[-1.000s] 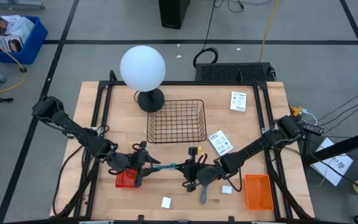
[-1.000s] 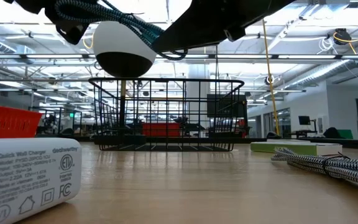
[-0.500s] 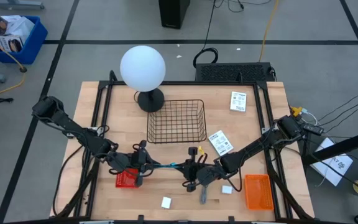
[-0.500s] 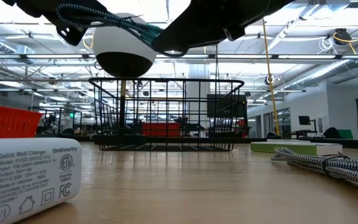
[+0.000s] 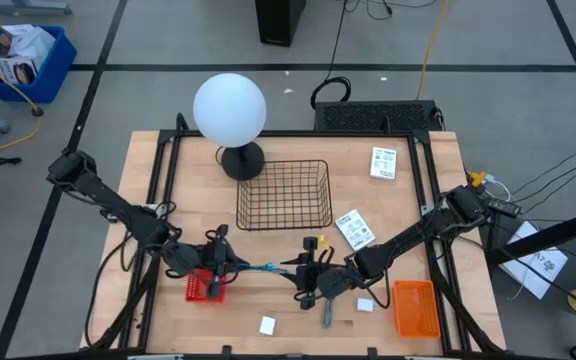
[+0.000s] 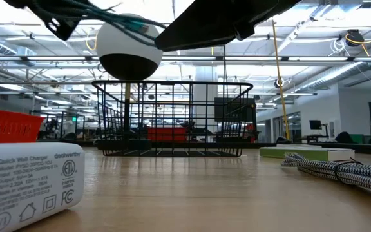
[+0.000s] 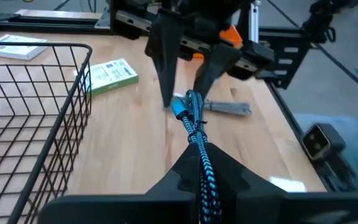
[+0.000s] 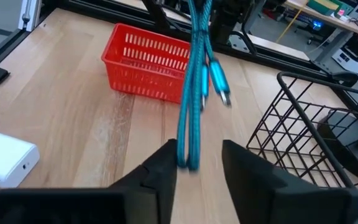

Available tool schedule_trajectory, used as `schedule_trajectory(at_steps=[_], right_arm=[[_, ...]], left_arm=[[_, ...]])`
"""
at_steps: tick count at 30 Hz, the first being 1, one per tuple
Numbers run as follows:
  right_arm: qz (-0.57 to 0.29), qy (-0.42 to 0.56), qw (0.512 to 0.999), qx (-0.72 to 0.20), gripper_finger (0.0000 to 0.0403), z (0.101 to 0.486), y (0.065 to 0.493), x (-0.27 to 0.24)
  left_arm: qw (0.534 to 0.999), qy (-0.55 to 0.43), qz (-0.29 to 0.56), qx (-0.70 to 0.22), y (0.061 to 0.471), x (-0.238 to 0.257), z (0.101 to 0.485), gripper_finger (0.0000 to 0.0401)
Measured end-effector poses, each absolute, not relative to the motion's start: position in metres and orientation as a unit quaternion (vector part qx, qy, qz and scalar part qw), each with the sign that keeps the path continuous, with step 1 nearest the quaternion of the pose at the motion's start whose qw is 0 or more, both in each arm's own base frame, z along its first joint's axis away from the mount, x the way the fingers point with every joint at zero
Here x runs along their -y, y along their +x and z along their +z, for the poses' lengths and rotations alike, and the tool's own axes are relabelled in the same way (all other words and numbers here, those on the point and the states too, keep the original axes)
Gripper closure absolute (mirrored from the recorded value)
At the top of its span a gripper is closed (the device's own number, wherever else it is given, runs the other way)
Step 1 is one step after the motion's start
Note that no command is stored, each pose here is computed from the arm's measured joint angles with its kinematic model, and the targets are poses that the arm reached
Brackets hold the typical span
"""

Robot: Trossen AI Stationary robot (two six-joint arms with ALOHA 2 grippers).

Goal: Pick and place items into bin

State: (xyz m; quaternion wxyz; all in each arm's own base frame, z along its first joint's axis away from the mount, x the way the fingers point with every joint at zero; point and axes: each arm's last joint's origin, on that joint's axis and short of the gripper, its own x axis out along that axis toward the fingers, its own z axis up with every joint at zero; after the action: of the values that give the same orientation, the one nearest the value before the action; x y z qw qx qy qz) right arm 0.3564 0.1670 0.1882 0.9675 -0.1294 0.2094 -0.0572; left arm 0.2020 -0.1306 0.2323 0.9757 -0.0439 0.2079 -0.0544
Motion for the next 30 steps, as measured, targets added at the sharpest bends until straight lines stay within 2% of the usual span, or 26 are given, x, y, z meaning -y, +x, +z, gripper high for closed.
schedule_trajectory(at_steps=[9, 13, 18, 23, 30], right_arm=[[-0.057, -0.13, 0.967, -0.21, 0.0251, 0.188, 0.356, -0.167], [-0.057, -0.13, 0.967, -0.21, 0.025, 0.188, 0.356, -0.167], [-0.057, -0.129, 0.968, -0.21, 0.025, 0.188, 0.356, -0.167], [-0.057, -0.128, 0.968, -0.208, 0.0249, 0.189, 0.357, -0.167], [-0.056, -0.123, 0.972, -0.194, 0.0248, 0.191, 0.358, -0.167]], left_arm=[[0.959, -0.095, -0.063, -0.26, 0.163, 0.12, 0.246, 0.038], [0.943, -0.135, -0.086, -0.293, 0.147, 0.11, 0.251, 0.0392], [0.911, -0.188, -0.104, -0.351, 0.13, 0.1, 0.251, 0.0385], [0.865, -0.245, -0.078, -0.43, 0.117, 0.091, 0.244, 0.038], [0.838, -0.272, -0.095, -0.464, 0.115, 0.089, 0.243, 0.0393]])
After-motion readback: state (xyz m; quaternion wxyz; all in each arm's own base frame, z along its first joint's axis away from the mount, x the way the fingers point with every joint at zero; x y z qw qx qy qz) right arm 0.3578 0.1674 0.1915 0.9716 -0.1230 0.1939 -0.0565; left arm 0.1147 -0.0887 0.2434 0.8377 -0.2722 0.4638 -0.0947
